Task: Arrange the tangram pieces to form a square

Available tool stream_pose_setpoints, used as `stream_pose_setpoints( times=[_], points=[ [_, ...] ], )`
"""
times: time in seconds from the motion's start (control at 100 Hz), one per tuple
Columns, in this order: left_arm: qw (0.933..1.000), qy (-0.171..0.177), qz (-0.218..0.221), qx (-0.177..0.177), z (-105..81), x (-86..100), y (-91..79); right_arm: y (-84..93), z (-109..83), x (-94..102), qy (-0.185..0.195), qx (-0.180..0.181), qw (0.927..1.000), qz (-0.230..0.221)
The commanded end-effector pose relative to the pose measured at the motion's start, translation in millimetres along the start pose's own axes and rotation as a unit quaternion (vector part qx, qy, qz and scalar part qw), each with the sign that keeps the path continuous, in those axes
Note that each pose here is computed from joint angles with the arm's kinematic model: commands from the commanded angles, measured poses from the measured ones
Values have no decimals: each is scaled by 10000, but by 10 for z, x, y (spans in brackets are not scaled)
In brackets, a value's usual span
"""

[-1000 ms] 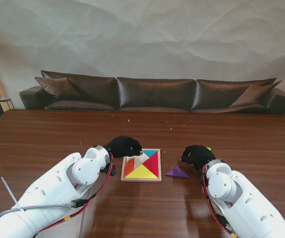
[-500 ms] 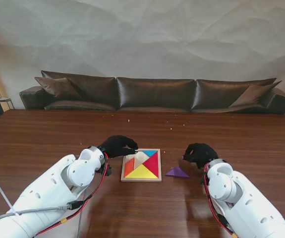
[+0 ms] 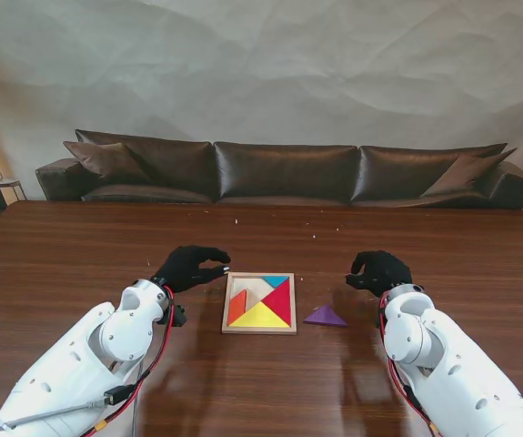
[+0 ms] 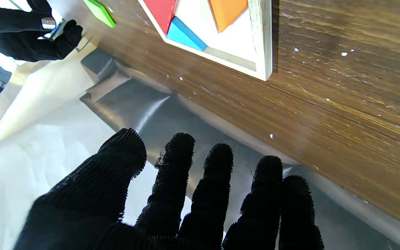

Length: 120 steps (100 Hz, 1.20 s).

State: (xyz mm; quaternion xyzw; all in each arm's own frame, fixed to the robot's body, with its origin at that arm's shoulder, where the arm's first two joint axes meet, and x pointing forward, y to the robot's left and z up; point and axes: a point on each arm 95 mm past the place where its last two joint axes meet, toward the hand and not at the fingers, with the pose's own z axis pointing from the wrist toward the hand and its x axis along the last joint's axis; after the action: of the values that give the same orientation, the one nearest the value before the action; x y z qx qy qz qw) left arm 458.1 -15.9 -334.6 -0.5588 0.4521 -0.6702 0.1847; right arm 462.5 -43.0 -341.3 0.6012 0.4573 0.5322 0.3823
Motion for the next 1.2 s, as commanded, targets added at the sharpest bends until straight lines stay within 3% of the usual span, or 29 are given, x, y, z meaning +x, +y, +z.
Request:
stream_pose_setpoints(
  times=[0.0,0.21,0.57,0.82,1.19],
  points=[
    [9998,-43,-123,-155,-48,-22,90,47,41,20,17,-16,9999,-119],
    [9995,-76,-291,-39,-129,-53,159,145,127,-31,-97,33,9979,-634],
    [9994,-148,-301,-74,-215,-90,148,177,340,-226,-364,539,9870,-1470],
    [9993,-179,-316,-55,-241,-101,140,86,454,-301,-512,730,9792,-1822],
    [9991,-205,-340,-128,-257,-96,145,-27,622,-391,-689,856,9742,-1973]
  ],
)
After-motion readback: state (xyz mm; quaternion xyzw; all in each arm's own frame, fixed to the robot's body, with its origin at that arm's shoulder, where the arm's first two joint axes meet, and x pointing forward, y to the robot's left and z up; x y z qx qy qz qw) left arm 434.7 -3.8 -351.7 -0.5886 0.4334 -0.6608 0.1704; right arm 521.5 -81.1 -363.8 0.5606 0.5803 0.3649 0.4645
